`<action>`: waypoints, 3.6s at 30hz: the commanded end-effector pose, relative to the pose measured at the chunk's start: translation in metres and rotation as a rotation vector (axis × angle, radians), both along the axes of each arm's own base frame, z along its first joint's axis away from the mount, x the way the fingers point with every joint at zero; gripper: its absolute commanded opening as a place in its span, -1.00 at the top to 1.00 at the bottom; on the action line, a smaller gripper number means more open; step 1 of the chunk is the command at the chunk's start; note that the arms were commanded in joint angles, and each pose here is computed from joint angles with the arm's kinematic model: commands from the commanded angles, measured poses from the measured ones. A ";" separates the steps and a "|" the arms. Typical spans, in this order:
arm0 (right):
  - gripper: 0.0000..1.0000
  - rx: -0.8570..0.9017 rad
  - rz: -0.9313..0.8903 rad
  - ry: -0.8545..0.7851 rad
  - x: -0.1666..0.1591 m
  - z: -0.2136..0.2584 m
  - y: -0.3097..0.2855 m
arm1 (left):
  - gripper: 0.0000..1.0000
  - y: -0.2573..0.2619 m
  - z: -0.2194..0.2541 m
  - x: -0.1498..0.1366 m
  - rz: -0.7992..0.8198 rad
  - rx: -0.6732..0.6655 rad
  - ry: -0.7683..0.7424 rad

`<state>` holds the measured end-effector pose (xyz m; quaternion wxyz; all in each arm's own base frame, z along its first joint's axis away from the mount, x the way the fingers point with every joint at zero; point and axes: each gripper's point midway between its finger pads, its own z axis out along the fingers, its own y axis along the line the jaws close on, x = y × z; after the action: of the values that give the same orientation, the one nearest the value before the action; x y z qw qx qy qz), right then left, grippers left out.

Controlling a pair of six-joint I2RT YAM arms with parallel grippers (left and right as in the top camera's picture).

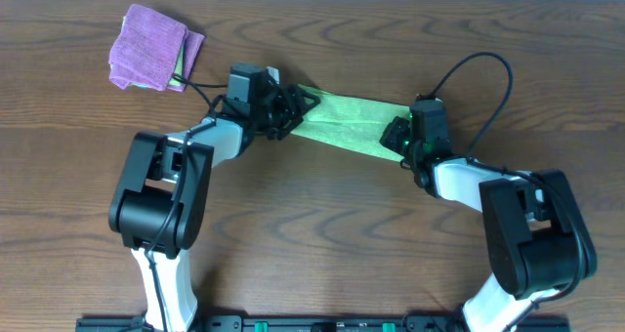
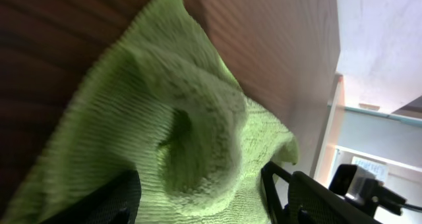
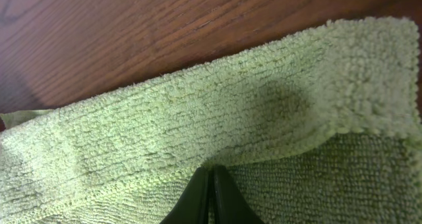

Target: Fold the cloth

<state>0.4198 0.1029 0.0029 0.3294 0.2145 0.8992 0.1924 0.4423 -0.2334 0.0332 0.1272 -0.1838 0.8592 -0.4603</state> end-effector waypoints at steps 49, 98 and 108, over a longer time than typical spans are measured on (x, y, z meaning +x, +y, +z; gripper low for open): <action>0.97 0.004 0.005 0.070 -0.010 -0.009 0.000 | 0.11 0.039 0.043 0.052 0.098 -0.179 -0.150; 0.28 0.237 0.199 -0.100 0.082 0.006 0.127 | -0.91 0.095 0.059 0.047 0.014 -0.266 -0.198; 0.38 0.237 0.214 -0.122 0.080 0.008 0.139 | -0.91 0.095 0.059 0.047 0.014 -0.266 -0.198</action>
<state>0.4991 0.2346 0.0155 0.3337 0.1397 0.8660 0.3453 0.4876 -0.1370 0.0888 0.1845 -0.1763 0.7734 -0.5802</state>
